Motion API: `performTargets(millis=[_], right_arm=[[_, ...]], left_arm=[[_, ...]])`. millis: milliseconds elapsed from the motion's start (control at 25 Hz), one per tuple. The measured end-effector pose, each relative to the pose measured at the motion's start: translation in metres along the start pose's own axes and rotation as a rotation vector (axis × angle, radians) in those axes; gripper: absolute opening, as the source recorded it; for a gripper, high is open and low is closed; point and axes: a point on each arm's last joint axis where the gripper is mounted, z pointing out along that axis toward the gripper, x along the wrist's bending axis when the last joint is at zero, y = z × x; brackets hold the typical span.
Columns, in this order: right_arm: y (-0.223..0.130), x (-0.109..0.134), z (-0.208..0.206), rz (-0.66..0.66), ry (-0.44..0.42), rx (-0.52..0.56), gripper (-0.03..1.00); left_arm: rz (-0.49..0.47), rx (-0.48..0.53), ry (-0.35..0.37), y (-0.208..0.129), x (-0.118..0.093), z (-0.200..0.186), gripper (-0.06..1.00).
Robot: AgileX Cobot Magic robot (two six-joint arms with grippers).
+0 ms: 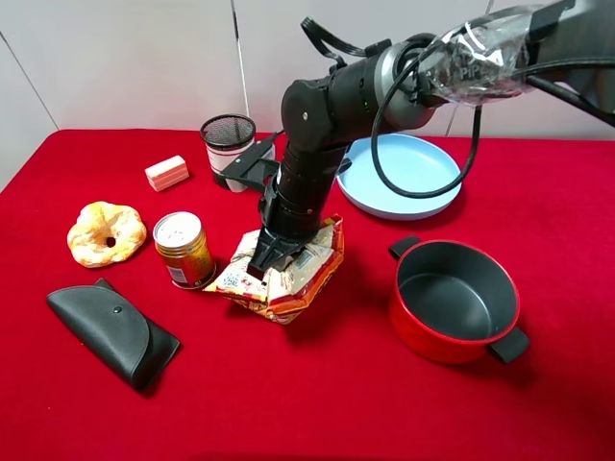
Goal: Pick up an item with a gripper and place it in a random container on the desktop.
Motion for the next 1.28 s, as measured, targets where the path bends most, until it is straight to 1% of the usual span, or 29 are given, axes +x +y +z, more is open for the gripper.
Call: performTargets(millis=[200,400,640,800,1280], right_arm=[[-0.005,0.001,-0.005,0.003,-0.004,0.044,0.04],[-0.005,0.001,-0.014,0.012,-0.017,0.048,0.04],[-0.003,0.002,-0.031,0.008,-0.032,0.015,0.04],[-0.003,0.003,-0.037,0.014,-0.031,0.013,0.04],[0.003,0.009,-0.079,0.123,-0.029,-0.059,0.04]], left_arm=[[0.000,0.000,0.000,0.000,0.000,0.000,1.00],[0.000,0.000,0.000,0.000,0.000,0.000,1.00],[0.000,0.000,0.000,0.000,0.000,0.000,1.00],[0.000,0.000,0.000,0.000,0.000,0.000,1.00],[0.000,0.000,0.000,0.000,0.000,0.000,1.00]])
